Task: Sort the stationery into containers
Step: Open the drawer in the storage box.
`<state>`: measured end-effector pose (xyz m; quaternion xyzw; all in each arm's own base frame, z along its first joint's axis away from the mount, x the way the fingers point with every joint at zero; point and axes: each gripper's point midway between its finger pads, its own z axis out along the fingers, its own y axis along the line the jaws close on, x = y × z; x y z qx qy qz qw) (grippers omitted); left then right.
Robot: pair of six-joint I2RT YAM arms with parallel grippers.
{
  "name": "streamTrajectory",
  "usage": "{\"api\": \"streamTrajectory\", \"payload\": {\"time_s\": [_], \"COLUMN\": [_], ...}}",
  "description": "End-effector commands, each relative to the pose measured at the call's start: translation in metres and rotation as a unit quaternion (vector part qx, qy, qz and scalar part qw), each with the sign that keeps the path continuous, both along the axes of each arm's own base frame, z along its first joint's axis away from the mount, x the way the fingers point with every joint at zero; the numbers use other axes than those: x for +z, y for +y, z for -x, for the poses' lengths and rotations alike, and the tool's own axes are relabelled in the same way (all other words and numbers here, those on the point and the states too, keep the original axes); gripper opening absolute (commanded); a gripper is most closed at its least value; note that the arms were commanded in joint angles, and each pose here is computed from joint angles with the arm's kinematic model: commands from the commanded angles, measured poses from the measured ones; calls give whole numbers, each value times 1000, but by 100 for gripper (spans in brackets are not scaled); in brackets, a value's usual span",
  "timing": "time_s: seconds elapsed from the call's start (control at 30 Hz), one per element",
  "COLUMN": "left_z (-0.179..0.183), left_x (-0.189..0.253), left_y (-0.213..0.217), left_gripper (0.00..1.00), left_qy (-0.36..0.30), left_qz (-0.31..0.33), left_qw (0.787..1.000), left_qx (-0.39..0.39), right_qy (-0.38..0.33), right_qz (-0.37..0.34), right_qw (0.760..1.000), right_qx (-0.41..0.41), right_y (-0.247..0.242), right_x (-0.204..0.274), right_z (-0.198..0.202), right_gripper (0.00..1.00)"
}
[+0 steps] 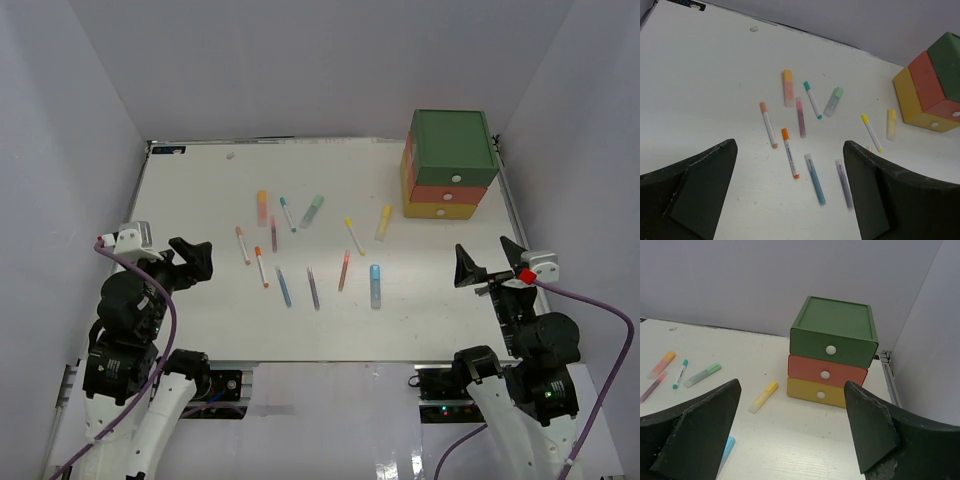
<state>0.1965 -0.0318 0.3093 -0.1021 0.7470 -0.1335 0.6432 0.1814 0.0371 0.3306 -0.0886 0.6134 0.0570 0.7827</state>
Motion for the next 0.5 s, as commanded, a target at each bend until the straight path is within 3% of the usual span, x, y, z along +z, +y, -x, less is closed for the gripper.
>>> {"api": "streamTrajectory", "payload": {"time_s": [0.0,0.27,0.47], "left_z": [0,-18,-47], "left_x": [-3,-18,-20], "left_y": [-4,-13,-26], "left_gripper": [98,98,98], "left_qy": [2,10,15], "left_qz": [11,7,-1], "left_qw": [1000,1000,999], "left_qx": [-7,-23,-44], "right_qy": [0,4,51], "right_qz": [-4,9,-57], "right_qw": [1000,992,989], "right_qx": [8,126,124], "right_y": [4,49,57], "right_x": [5,-9,-18], "right_z": [-3,-5,-33], "right_gripper": [90,90,90]}}
